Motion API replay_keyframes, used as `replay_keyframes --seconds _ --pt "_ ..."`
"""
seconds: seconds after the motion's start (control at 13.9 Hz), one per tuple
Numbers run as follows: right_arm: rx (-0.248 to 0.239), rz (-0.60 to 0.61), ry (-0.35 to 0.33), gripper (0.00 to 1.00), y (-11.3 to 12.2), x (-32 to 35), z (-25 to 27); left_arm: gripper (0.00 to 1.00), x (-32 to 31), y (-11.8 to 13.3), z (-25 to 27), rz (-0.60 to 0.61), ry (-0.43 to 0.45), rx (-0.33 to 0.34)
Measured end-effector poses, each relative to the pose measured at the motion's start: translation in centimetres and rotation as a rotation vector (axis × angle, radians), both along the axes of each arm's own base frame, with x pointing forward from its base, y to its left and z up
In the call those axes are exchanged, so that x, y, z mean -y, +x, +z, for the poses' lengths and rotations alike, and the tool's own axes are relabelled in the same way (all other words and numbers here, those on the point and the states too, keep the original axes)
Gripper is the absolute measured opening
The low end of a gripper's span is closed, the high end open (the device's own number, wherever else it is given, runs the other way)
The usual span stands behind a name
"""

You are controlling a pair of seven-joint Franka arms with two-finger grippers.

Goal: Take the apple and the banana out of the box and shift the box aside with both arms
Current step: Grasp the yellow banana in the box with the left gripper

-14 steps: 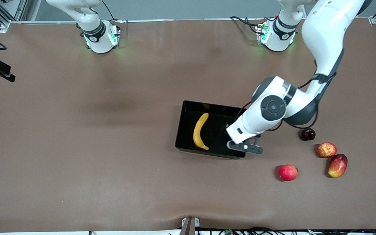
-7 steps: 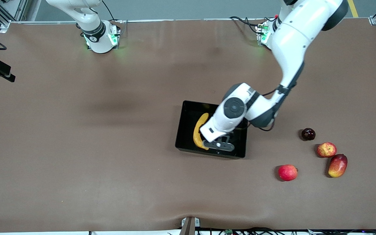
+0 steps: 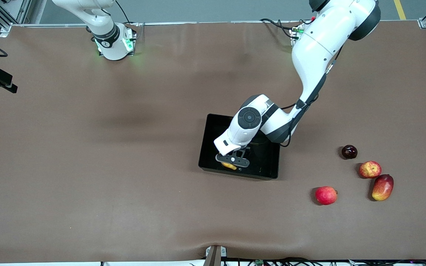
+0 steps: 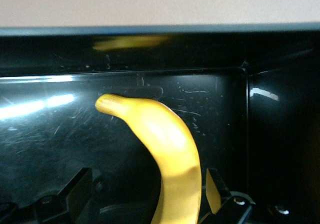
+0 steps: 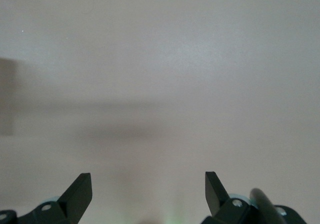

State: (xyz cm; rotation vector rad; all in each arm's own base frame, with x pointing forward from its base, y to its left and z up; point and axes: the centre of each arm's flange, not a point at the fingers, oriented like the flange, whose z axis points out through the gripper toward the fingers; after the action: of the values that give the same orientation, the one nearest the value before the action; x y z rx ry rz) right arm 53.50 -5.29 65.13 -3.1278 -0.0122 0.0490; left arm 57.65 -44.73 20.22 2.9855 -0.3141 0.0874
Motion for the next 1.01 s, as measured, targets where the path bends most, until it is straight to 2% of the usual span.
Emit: replay_keyframes --seconds 0.07,0.14,0.29,0.5,0.72,1.01 --pt "-0.001 0.0 0.001 1.0 0.0 0.0 0.0 1.0 0.3 -0.3 -0.9 0.002 0.0 0.002" --pt "-0.001 0.0 0.002 1.0 0.0 0.0 -0.1 0.93 0.6 -0.6 -1.7 0.009 0.0 0.002" --pt "-0.001 0.0 0.003 1.0 0.0 0.0 -0.1 0.71 0.8 -0.8 -2.5 0.012 0.001 0.001" --pt "-0.002 0.0 0.004 1.0 0.1 0.0 -0.1 0.38 0.5 0.1 -1.4 0.023 0.0 0.022" --pt "-0.009 -0.002 0.004 1.0 0.2 0.1 -0.4 0.36 0.5 0.8 1.7 0.027 0.001 0.048" --pt "-0.061 -0.005 0.005 1.0 1.6 0.3 -3.2 0.36 -0.3 1.4 8.8 0.034 0.041 0.073"
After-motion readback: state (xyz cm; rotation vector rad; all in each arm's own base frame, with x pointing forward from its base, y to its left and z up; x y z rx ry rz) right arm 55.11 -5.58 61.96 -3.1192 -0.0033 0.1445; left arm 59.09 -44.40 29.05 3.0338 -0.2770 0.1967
